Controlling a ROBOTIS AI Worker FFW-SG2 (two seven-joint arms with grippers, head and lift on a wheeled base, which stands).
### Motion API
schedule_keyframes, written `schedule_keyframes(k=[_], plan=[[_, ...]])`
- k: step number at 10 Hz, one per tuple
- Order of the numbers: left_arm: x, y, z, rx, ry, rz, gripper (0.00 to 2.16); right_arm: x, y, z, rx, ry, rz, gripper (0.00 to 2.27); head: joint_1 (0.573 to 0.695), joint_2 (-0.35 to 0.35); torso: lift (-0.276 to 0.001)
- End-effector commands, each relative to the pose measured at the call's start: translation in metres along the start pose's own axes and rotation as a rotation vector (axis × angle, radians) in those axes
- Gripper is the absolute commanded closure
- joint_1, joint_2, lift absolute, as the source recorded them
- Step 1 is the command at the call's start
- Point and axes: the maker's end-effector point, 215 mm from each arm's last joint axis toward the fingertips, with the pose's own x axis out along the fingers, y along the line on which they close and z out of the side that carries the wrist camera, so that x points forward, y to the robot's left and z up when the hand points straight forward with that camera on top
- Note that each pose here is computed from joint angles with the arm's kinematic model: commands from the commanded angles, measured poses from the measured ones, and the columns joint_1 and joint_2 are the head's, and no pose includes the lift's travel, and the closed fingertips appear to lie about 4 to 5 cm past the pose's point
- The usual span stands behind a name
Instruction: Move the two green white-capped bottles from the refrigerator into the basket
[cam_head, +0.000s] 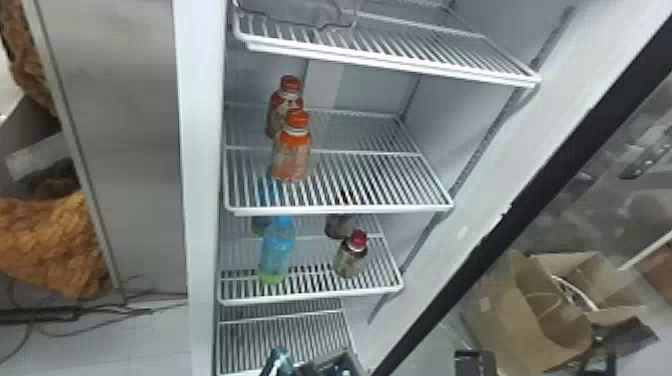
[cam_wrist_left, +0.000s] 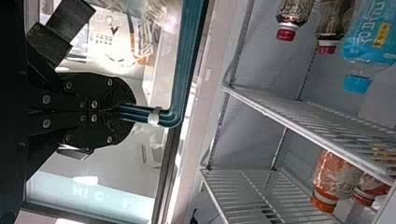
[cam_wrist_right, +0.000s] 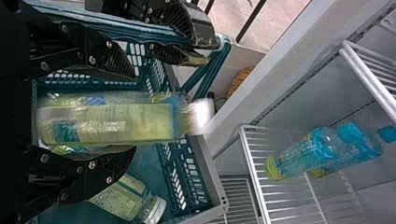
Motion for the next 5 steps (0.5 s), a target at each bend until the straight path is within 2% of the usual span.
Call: schedule_keyframes(k=[1,5], plan=[[0.001,-0.001,0.000,0.000,0.000,-0.002,1.21,-0.002,-0.001,0.009,-0.017,-0.027,-0.012,0.55,0.695,-0.350,-0.004],[0.000,-0.001,0.000,-0.001,-0.003,-0.003,1.21,-0.029,-0.033,0.044,-0.126,-0.100,-0.183,0.54,0.695,-0.350,-0.004]])
